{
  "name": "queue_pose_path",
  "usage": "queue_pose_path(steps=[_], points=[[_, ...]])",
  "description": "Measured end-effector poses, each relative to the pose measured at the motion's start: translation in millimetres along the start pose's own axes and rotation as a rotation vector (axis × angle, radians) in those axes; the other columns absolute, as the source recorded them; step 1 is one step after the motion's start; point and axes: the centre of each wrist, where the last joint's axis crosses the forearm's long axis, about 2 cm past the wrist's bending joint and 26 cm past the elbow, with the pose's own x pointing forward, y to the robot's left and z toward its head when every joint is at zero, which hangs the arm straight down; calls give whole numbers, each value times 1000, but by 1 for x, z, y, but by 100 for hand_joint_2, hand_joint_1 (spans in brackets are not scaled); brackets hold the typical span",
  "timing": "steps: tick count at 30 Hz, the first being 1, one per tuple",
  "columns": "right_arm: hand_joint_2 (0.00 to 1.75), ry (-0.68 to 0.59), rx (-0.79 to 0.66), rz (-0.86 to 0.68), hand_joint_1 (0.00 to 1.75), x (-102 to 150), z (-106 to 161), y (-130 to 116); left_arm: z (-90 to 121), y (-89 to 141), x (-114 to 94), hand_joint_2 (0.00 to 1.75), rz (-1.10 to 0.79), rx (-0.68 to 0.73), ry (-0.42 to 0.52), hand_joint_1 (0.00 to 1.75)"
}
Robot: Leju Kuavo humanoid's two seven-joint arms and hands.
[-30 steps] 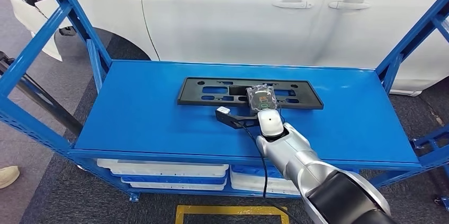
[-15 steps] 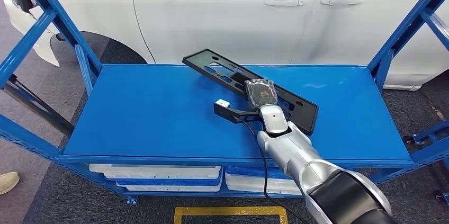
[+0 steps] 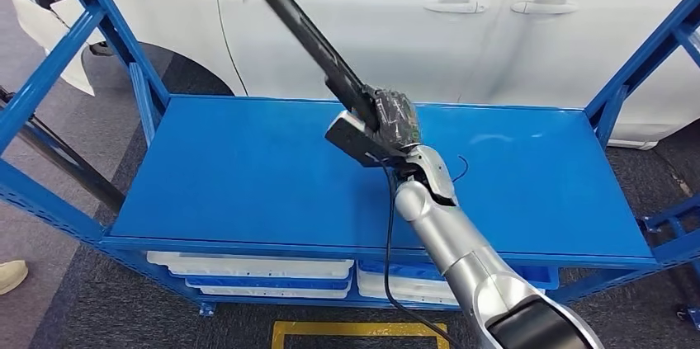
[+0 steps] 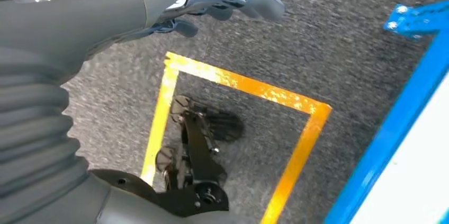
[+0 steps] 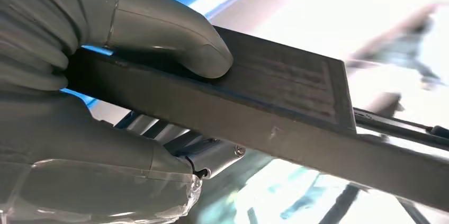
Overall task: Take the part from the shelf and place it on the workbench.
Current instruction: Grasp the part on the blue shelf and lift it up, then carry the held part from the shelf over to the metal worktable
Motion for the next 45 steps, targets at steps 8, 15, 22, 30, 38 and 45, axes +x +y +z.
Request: queue_pose_path(steps=[8,15,22,30,38,45], points=[[175,-491,-102,-1093,175,64,15,-63,2,2,-2,175,68,98,-73,0],[175,-797,-30,-1137,175,94,41,-93,1,0,-1,175,59,68,-80,0],[175,-854,12,-1101,175,103,44,-100,-2,-1,3,175,42,71,-58,0],[175,-822,-9,-1020,175,104,45,-98,-2,-2,4,175,35,82,-53,0],[175,-855,61,-1094,175,108,46,-95,-2,-1,3,175,25,82,-38,0],[175,-862,97,-1155,175,106,47,-93,-2,-1,3,175,19,90,-27,0]])
